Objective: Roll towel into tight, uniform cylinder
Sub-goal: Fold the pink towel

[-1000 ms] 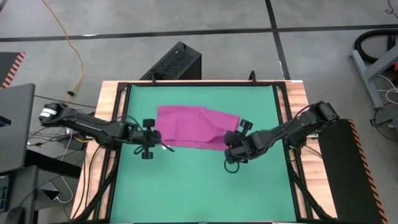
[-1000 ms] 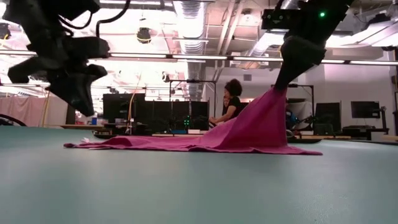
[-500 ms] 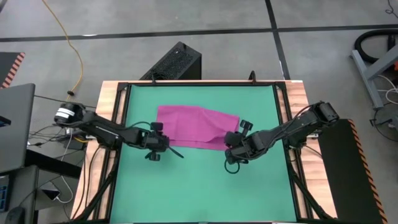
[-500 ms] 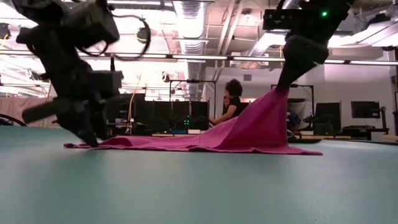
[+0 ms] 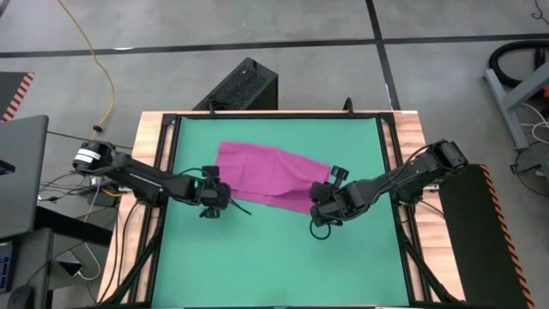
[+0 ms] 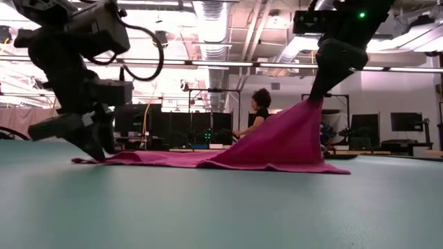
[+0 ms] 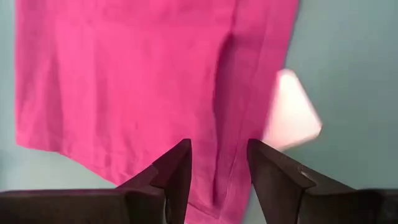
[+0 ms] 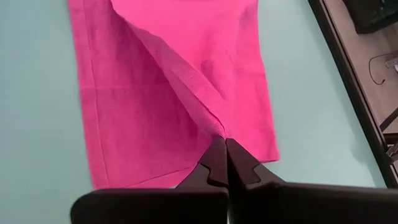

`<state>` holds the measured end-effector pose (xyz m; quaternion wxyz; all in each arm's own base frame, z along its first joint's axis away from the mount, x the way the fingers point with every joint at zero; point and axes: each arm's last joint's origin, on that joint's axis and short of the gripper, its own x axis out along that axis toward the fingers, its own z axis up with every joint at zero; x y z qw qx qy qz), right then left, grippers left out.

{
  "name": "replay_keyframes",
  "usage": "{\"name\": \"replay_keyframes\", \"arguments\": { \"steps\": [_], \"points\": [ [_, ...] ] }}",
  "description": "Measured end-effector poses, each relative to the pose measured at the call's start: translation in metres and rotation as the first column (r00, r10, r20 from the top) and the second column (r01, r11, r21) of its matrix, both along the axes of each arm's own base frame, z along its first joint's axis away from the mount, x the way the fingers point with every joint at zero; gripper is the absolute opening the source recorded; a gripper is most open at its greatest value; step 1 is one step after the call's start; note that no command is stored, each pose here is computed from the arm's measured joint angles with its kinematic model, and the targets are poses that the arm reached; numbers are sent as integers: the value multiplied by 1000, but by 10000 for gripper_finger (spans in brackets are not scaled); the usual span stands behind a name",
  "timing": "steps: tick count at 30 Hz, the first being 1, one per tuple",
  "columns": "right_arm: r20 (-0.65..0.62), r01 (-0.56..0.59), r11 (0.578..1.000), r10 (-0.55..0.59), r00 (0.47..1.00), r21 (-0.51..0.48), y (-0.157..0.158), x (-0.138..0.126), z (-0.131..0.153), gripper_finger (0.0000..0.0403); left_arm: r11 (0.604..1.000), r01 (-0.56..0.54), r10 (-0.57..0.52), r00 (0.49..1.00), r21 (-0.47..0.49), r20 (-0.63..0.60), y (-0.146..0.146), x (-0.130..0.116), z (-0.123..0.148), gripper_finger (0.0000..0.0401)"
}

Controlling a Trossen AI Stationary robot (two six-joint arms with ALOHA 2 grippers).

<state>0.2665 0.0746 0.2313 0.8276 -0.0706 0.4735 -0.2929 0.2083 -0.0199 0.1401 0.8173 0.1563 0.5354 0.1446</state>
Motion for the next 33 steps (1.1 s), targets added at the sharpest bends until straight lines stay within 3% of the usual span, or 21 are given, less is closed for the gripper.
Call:
{"name": "replay_keyframes", "arguments": {
  "steps": [11, 18, 25, 33],
  "points": [
    [-2, 0, 1000, 0, 1000, 0, 0, 0, 0, 4, 1000, 19, -19, 1000, -4, 13, 0, 0, 4, 146],
    [-5, 0, 1000, 0, 1000, -1, 0, 0, 0, 4, 999, 2, -3, 1000, 44, 13, 5, 2, 3, 144],
    [-8, 0, 1000, 0, 1000, -2, 0, -1, 0, 4, 999, 13, -12, 1000, -45, 22, 16, 6, 3, 92],
    [-8, 0, 1000, 0, 1000, -2, 0, -1, 0, 4, 999, 26, -25, 999, -44, 29, 17, 8, 3, 39]
  ]
}}
